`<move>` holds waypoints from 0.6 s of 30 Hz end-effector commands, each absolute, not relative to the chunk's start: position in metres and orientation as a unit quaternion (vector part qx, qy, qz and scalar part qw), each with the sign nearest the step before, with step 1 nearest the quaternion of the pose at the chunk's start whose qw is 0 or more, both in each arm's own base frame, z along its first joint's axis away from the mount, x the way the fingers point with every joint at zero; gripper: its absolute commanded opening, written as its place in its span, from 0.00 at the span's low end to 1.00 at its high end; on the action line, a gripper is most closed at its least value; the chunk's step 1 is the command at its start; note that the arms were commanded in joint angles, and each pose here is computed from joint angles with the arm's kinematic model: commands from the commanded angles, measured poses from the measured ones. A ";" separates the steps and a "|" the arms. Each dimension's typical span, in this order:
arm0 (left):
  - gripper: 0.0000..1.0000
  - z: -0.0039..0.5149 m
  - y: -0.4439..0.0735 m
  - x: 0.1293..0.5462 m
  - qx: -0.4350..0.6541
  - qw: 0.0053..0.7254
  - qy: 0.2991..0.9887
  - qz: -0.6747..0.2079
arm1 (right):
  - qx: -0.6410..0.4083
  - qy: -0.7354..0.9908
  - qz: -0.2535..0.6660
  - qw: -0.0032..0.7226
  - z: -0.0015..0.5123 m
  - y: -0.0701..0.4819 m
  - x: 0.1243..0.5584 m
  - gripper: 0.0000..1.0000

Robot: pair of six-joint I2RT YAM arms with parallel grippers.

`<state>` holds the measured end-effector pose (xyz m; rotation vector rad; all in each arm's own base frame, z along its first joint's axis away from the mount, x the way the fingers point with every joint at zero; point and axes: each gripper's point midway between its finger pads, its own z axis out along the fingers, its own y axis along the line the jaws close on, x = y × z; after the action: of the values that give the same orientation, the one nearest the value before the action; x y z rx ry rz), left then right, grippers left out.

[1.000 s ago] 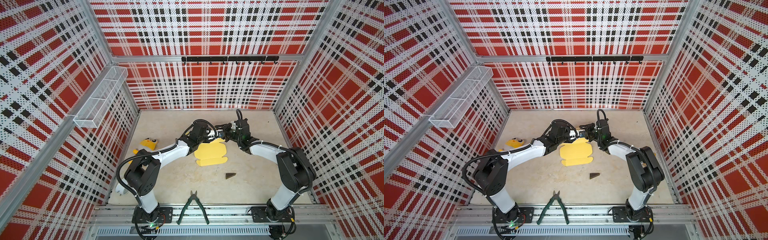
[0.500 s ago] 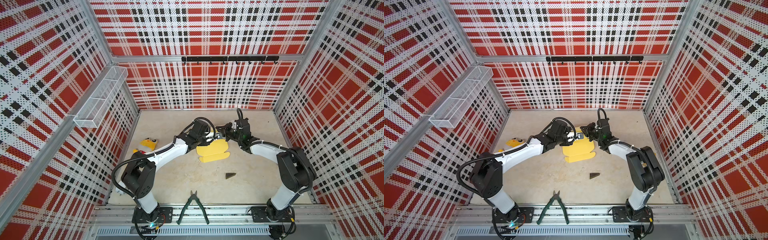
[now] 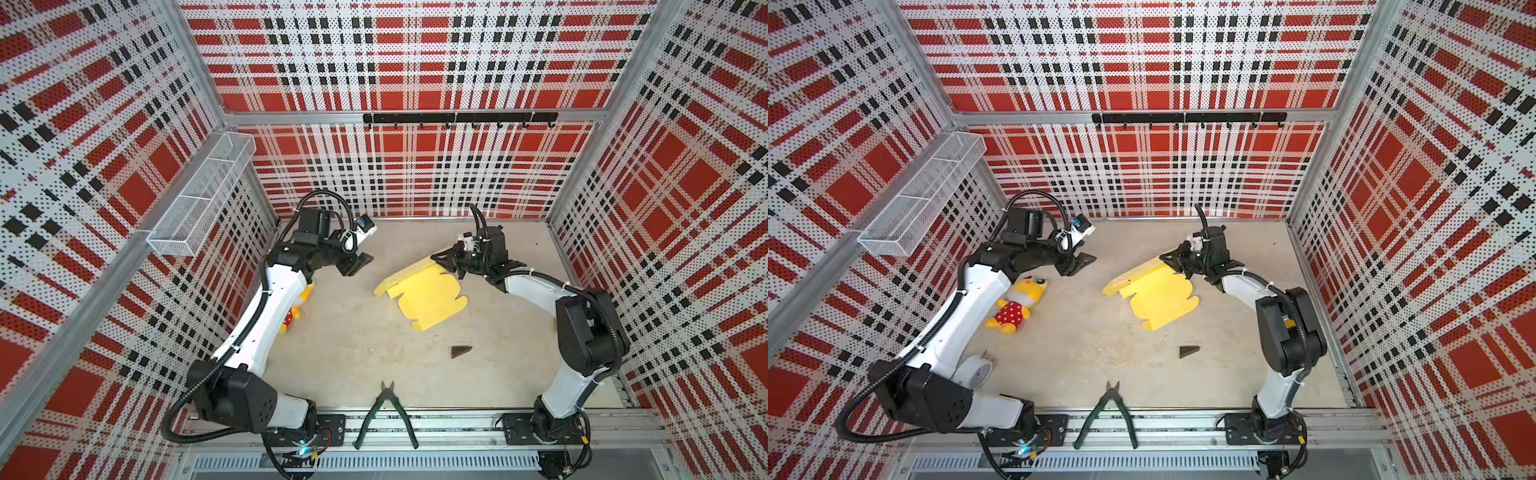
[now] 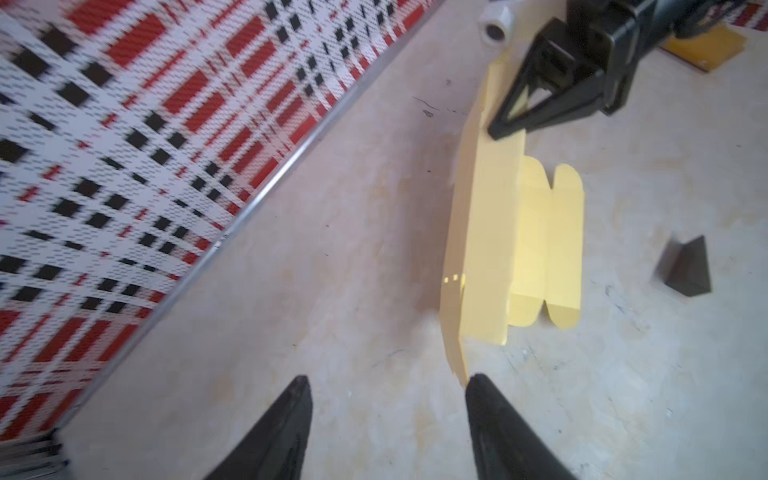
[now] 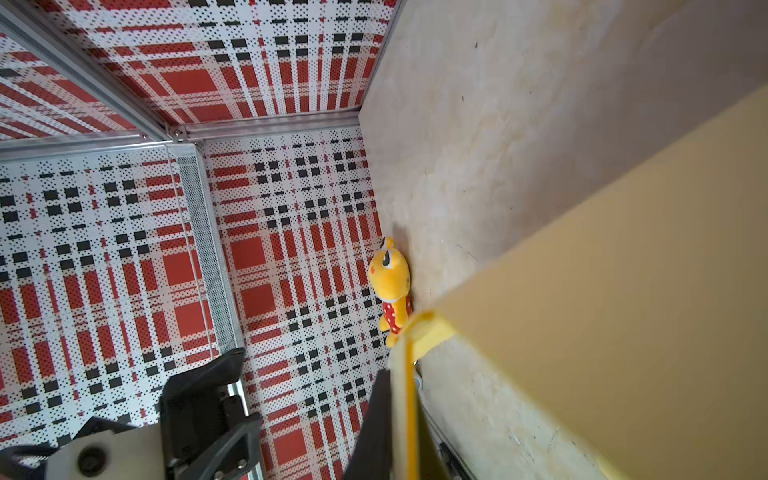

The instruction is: Fold the paper box

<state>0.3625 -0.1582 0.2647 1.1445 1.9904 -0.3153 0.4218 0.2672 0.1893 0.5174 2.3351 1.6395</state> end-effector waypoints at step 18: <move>0.58 0.161 -0.209 0.345 0.517 0.265 0.791 -0.192 | 0.141 0.798 0.581 0.077 0.144 0.270 0.432 0.00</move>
<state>0.3392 -0.1993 0.1618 1.3647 2.1498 -0.5374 0.4259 0.2697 0.1418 0.4853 2.4216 1.7398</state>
